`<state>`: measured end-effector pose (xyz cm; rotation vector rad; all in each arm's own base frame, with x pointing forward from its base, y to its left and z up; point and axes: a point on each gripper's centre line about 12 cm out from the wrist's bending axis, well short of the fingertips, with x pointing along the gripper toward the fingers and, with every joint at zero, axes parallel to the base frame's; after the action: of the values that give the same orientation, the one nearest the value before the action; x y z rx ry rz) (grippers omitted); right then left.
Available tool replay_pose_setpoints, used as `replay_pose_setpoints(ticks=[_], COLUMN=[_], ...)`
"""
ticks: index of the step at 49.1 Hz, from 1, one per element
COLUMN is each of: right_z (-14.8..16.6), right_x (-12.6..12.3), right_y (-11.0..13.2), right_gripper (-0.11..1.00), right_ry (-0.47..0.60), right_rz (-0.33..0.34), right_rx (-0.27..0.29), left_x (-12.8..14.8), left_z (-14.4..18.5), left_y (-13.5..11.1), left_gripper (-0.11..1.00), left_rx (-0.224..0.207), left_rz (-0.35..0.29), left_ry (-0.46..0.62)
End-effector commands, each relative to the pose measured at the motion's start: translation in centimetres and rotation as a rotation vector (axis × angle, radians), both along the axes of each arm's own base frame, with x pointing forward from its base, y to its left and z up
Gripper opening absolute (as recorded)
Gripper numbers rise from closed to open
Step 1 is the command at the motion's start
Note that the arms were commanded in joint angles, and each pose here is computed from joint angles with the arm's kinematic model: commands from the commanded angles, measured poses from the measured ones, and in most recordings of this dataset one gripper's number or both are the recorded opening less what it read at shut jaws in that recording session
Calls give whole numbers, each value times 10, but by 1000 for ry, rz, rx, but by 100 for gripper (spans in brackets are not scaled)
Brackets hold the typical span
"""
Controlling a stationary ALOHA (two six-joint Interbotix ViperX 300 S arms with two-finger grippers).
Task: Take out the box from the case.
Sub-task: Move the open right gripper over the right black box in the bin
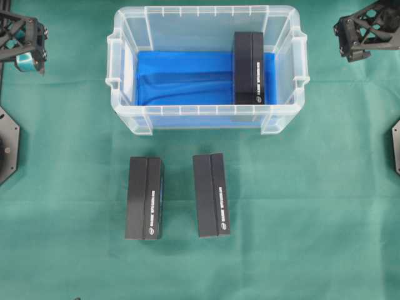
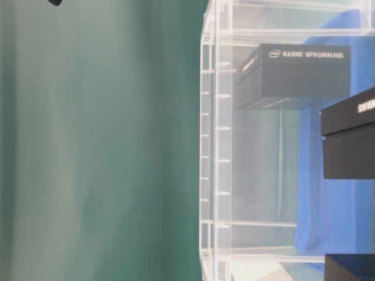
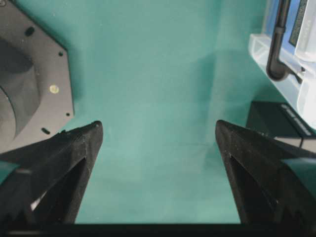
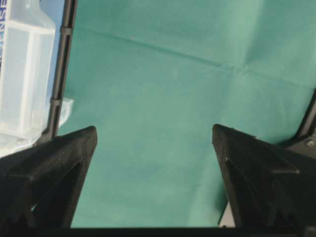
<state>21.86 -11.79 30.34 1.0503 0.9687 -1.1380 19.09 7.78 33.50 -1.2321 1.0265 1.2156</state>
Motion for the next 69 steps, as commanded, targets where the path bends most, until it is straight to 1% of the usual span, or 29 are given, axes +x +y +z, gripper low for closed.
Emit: replay_pose_setpoints(ticks=[1,7,11,16,25,34,46,56,63,69], right_z=[6,6,6,6,5,4,7,3,0,0], right_x=[-1,-1,0,1,14,43,94,133,156,167], right_y=[1,2,2,3,6,9,7,7,8,7], right_gripper=[91,91,91,91,91,91,91,91,91,91], right_ry=[-23,-28,-36,-50,-61,-67,-79,-84,-98,-106], right_rz=[-3,-12,-50,-79,-82,-71,-54,-41,-43,-39], right_rx=[-3,5,11,21,44,56,58,61,63,62], left_x=[1,1,1,1,1,1,1,2,3,3], left_z=[9,9,9,9,9,9,9,8,9,8], left_y=[2,2,1,2,2,2,1,3,3,3], left_gripper=[99,99,99,99,99,99,99,99,99,99], left_rx=[10,10,9,10,10,11,15,23,31,37], left_rz=[6,6,6,8,5,1,-27,-28,-34,-49], left_ry=[-27,-27,-28,-28,-27,-27,-27,-29,-47,-50])
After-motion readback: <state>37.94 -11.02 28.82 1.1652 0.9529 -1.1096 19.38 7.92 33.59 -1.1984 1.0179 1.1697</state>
